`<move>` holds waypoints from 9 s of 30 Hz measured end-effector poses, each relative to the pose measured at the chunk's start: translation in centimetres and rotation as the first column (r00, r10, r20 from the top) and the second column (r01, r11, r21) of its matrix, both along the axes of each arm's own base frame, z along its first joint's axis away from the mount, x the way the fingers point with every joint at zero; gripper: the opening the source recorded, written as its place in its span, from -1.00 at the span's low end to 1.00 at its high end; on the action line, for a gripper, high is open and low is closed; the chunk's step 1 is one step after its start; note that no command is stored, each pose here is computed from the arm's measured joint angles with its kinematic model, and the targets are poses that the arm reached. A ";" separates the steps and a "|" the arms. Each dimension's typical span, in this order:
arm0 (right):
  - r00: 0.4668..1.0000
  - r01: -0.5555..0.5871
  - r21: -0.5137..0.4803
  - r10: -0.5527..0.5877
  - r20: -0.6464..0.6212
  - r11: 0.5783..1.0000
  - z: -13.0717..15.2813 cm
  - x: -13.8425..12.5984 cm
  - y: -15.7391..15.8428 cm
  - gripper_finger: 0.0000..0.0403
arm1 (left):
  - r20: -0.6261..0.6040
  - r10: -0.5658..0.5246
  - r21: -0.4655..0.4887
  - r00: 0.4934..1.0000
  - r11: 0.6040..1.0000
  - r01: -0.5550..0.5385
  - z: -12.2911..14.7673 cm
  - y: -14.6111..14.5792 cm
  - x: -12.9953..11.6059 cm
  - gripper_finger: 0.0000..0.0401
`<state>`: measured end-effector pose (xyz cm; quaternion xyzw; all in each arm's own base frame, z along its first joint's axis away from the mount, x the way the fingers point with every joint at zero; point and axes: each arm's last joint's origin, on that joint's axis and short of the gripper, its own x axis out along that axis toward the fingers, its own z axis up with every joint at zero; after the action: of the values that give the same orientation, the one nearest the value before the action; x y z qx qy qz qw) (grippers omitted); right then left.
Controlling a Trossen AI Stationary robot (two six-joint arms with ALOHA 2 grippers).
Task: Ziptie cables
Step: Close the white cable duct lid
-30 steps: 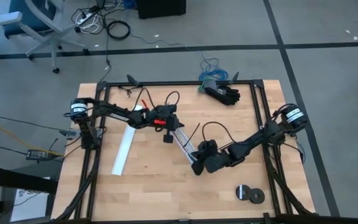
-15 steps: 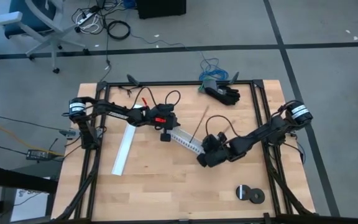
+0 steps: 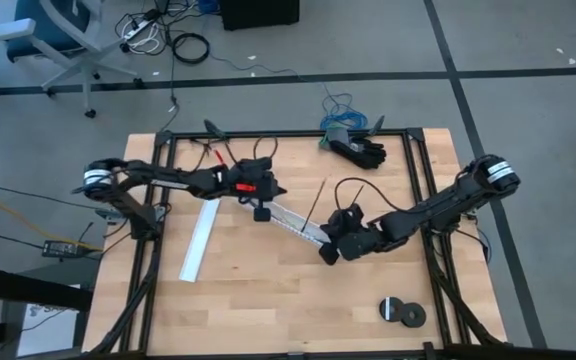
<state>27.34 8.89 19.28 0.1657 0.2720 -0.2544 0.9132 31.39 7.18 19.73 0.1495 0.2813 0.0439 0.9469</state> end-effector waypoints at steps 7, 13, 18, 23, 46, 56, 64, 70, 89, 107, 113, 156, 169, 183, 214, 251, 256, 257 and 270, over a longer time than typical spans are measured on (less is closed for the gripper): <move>0.998 0.055 -0.075 -0.052 0.040 0.996 1.2 -3.4 2.8 -1.00 | 0.036 0.060 0.003 0.998 0.998 -0.060 3.4 -1.2 -2.9 -0.98; 0.991 0.112 -0.027 -0.110 0.072 0.993 0.7 -6.8 5.2 -1.00 | 0.183 0.213 0.032 0.960 0.974 -0.223 5.5 -3.4 -8.0 -0.99; 0.997 0.077 0.044 -0.076 -0.010 0.996 -0.3 -7.3 6.2 -1.00 | 0.183 0.380 -0.026 0.907 0.924 -0.382 4.1 -5.0 -11.7 -0.99; 0.998 0.052 0.096 -0.056 0.032 0.994 -0.4 -8.4 7.7 -1.00 | 0.116 0.477 -0.117 0.871 0.878 -0.465 1.7 -6.8 -13.6 -0.99; 0.975 0.215 0.120 -0.205 -0.090 0.969 -3.5 -5.2 20.3 -1.00 | -0.062 0.568 -0.228 0.821 0.793 -0.566 -1.7 -13.3 -18.7 -0.98; 0.977 0.204 0.086 -0.198 -0.081 0.975 -4.2 -4.6 21.1 -1.00 | -0.121 0.563 -0.319 0.818 0.758 -0.569 -3.8 -13.3 -19.0 -0.97; 0.978 0.201 0.070 -0.195 -0.077 0.977 -4.1 -4.7 21.0 -1.00 | -0.100 0.578 -0.404 0.810 0.720 -0.564 -3.5 -13.6 -18.5 -0.85; 0.978 0.200 0.065 -0.195 -0.079 0.978 -4.0 -4.7 21.0 -1.00 | -0.104 0.632 -0.424 0.768 0.671 -0.609 -3.6 -13.0 -18.4 -0.57; 0.979 0.194 0.041 -0.191 -0.072 0.980 -4.0 -4.8 20.9 -1.00 | -0.299 0.734 -0.325 0.610 0.523 -0.788 -6.2 -10.7 -16.3 -0.45; 0.979 0.194 0.042 -0.191 -0.069 0.980 -4.0 -4.7 20.9 -1.00 | -0.430 0.725 -0.260 0.538 0.472 -0.843 -7.9 -9.4 -15.0 -0.95; 0.979 0.194 0.048 -0.190 -0.066 0.980 -4.0 -4.7 20.9 -1.00 | -0.442 0.726 -0.223 0.527 0.481 -0.848 -7.0 -9.6 -15.0 -0.98; 0.958 0.275 -0.152 -0.285 -0.045 0.949 -0.7 -8.1 18.5 -1.00 | 0.514 0.431 -0.811 0.742 0.525 0.257 0.2 -11.4 -1.6 -1.00; 0.951 0.299 -0.116 -0.307 -0.049 0.947 3.1 -8.8 16.6 -1.00 | 0.528 0.324 -0.849 0.785 0.177 0.498 -4.8 -11.4 10.3 -1.00; 0.948 0.310 -0.095 -0.315 -0.052 0.946 3.0 -8.7 16.7 -1.00 | 0.443 0.387 -0.877 0.809 0.001 0.480 -8.5 -10.2 14.5 -0.90; 0.943 0.320 -0.048 -0.323 -0.080 0.946 1.6 -8.8 16.9 -1.00 | 0.451 -0.028 -0.567 0.892 0.763 0.311 2.6 -9.5 12.8 -0.97; 0.946 0.165 0.257 -0.078 -0.316 0.952 0.8 -8.3 20.7 -1.00 | 0.127 0.454 -0.181 0.882 0.885 -0.429 -5.5 -4.8 -12.2 -0.94; 0.915 0.275 0.324 -0.143 -0.377 0.905 1.3 -10.5 22.1 -1.00 | 0.104 0.452 -0.168 0.886 0.886 -0.433 -6.1 -4.9 -12.6 -0.94; 0.888 0.310 0.293 -0.166 -0.428 0.904 1.3 -10.8 22.2 -1.00 | 0.099 0.452 -0.167 0.886 0.886 -0.433 -6.2 -4.9 -12.7 -0.94; 0.872 0.187 -0.151 -0.235 -0.430 0.971 2.0 -8.7 19.4 -1.00 | 0.104 0.453 -0.169 0.885 0.885 -0.433 -6.4 -4.9 -12.8 -0.94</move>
<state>18.63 28.30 21.25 0.0837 0.4398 -0.3975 0.8010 18.54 2.31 13.37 0.0103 0.2429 0.2498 0.9373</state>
